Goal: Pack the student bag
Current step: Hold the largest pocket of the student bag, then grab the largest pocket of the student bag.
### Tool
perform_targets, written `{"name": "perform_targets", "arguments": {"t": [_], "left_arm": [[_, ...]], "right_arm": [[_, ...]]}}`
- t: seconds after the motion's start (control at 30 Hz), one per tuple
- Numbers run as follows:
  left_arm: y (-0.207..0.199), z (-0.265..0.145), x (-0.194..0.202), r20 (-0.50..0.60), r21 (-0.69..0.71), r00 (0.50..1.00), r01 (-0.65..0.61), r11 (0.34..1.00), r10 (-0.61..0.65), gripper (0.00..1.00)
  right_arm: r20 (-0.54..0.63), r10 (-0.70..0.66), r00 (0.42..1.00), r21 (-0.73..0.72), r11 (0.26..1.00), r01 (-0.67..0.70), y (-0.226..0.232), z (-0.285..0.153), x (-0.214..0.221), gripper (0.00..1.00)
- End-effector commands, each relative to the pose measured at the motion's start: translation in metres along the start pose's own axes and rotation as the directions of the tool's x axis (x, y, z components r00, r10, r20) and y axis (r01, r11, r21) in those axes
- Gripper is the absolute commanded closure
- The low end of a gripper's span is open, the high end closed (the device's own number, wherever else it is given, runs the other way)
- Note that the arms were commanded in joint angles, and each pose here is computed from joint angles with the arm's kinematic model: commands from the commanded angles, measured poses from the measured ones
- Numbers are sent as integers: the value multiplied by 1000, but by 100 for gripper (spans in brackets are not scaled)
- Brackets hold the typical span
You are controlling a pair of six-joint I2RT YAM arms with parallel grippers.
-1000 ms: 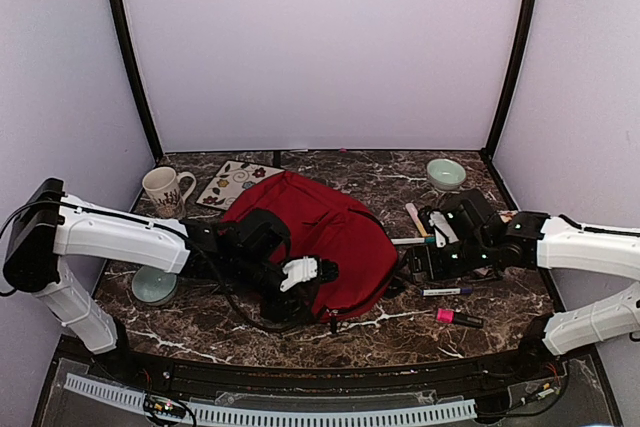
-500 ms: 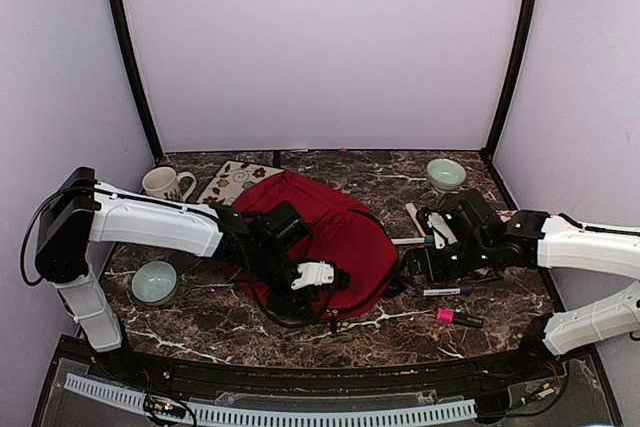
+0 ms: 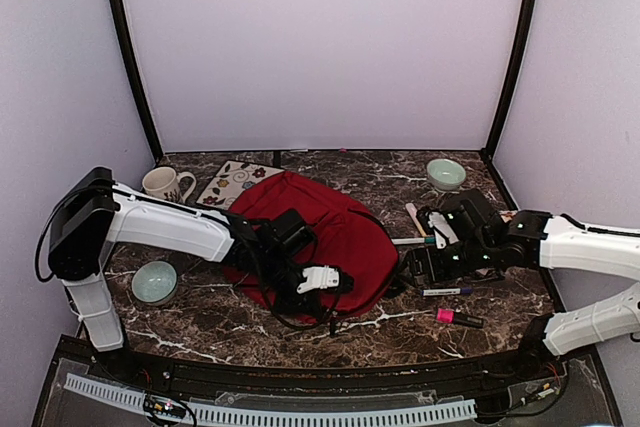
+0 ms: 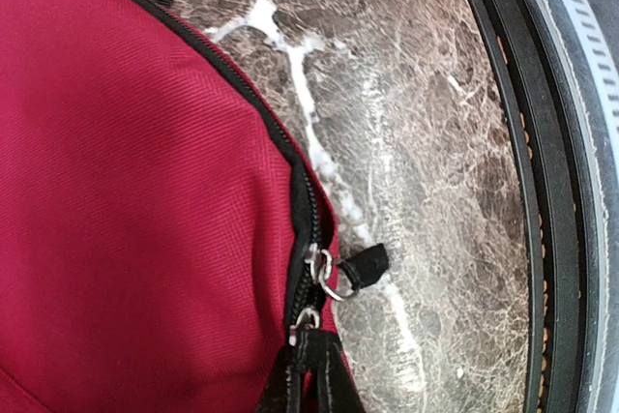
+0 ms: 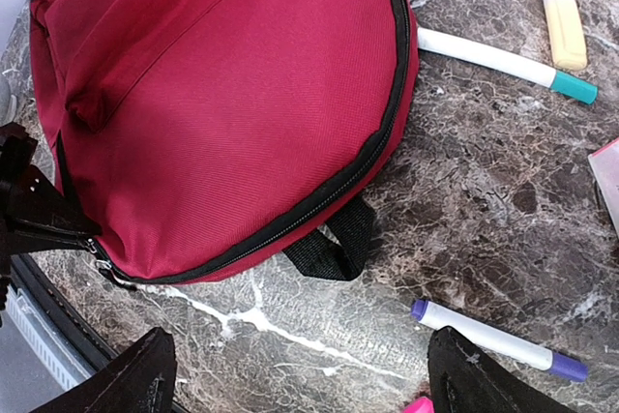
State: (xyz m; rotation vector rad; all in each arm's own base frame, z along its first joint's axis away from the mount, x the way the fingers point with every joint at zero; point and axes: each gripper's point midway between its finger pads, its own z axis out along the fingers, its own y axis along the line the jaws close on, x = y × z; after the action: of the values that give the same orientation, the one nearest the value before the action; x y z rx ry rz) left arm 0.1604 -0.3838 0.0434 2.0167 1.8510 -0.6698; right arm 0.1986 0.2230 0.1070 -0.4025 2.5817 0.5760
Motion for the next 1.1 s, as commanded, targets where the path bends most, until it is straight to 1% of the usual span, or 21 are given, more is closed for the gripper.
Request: {"name": "perform_targets", "arguments": {"t": [0.0,0.07,0.1,0.17,0.2,0.33,0.4,0.5,0.6,0.7,0.77,0.8,0.97,1.07], "left_arm": [[11,-40,-38,171,-126,984,78,989,-56,100],[23,-57,-55,275,-198,956,159,967,-101,100],[32,-70,-67,346,-236,931,209,949,-119,100],[46,-80,-73,418,-274,889,322,906,-190,100],[51,-84,-76,450,-286,869,357,889,-205,100],[69,-89,-85,529,-291,805,470,833,-270,100],[75,-90,-95,548,-277,785,495,824,-288,100],[78,-88,-109,548,-248,784,485,839,-291,100],[75,-80,-115,511,-215,808,449,867,-292,100],[67,-76,-124,484,-138,820,417,899,-306,100],[63,-73,-124,468,-103,822,416,903,-325,100],[55,-72,-127,464,-44,817,407,912,-342,100],[48,-68,-131,457,20,809,406,913,-370,100],[51,-67,-134,452,36,805,413,910,-384,100]], "right_arm": [[57,-20,998,11,1000,20,-1,-10,-8,9],[111,-12,994,10,1000,11,0,-17,-17,9],[149,-11,989,-7,1000,12,3,-21,-23,9],[218,-8,976,-49,999,20,9,-29,-33,9],[249,-6,969,-71,997,25,12,-32,-35,9],[373,5,928,-152,987,56,20,-44,-44,9],[412,2,911,-177,981,78,22,-46,-46,9],[437,-34,899,-193,973,131,28,-45,-46,9],[426,-95,900,-224,952,207,39,-41,-42,9],[410,-142,901,-276,922,271,52,-35,-35,11],[403,-166,900,-305,903,303,59,-32,-30,13],[419,-196,887,-293,895,336,64,-28,-31,15],[493,-165,854,-246,915,319,63,-30,-46,20],[520,-169,837,-252,906,339,70,-29,-46,21]]}}
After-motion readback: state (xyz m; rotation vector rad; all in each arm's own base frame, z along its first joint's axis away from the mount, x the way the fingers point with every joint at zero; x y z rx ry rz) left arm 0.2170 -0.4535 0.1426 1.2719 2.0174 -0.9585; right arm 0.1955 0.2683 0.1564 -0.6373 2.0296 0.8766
